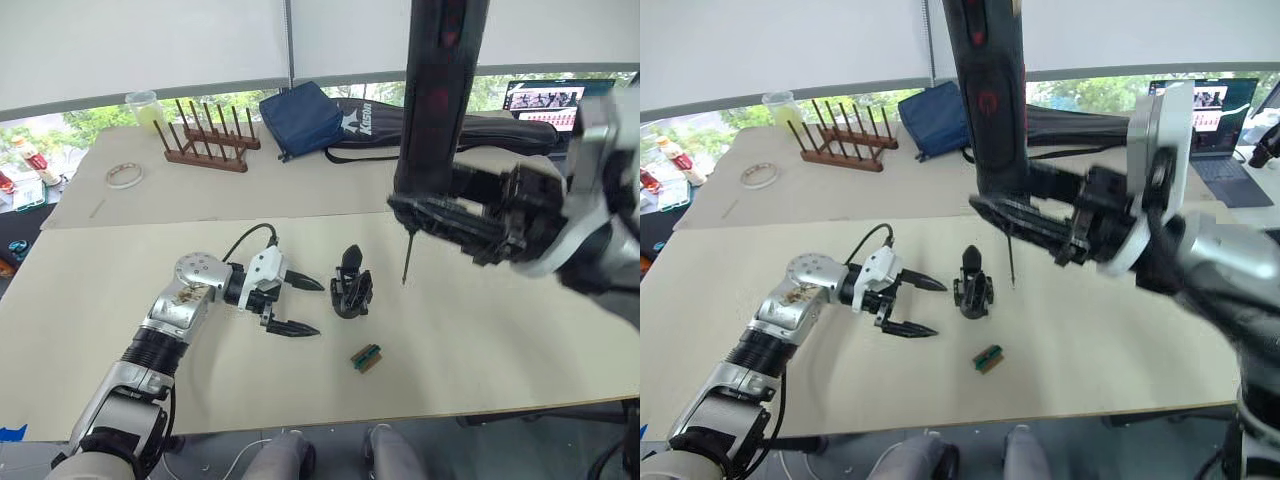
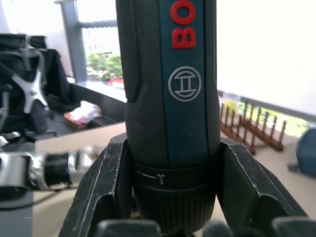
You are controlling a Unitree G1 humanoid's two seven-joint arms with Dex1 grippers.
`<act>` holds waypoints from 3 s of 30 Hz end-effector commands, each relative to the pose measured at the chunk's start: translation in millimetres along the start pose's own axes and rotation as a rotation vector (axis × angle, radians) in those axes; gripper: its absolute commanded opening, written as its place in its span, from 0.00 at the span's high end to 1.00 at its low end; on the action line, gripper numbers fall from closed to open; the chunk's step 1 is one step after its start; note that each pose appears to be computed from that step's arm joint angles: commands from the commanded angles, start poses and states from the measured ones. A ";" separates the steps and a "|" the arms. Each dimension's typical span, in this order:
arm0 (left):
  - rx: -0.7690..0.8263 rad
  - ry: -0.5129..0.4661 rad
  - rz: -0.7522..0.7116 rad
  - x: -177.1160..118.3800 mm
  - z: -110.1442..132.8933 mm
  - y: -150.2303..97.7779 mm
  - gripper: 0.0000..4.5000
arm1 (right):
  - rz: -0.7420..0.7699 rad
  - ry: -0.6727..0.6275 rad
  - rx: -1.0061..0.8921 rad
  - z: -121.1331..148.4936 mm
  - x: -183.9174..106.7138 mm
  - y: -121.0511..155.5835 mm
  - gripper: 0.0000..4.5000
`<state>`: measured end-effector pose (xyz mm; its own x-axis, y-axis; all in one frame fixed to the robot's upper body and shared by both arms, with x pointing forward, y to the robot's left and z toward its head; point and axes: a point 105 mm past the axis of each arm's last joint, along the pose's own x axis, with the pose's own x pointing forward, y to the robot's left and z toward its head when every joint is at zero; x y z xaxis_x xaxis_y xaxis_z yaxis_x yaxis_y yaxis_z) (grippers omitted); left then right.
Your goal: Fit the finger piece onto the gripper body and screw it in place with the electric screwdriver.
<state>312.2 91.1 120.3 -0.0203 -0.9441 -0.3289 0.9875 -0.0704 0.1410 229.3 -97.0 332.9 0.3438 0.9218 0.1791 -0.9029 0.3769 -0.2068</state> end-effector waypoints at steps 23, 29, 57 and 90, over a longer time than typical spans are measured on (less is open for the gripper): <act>0.077 -0.039 0.103 29.5 1.1 25.9 0.00 | 0.097 -0.024 -0.017 -44.4 52.8 -17.7 0.56; 0.080 -0.039 0.107 36.2 0.4 26.4 0.00 | 0.092 -0.039 -0.008 -49.4 53.4 -17.0 0.56; 0.083 -0.031 0.122 37.9 1.6 26.8 0.00 | 0.122 -0.051 -0.001 -64.6 55.3 -1.6 0.56; 0.064 -0.022 0.124 36.1 1.5 23.1 0.00 | 0.128 -0.030 -0.011 -75.7 55.3 -0.6 0.56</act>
<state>333.6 57.8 102.0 0.0953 -0.9487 -0.3015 0.9798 0.0359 0.1966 279.5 -40.1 249.4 0.2596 0.9589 0.1141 -0.9491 0.2752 -0.1534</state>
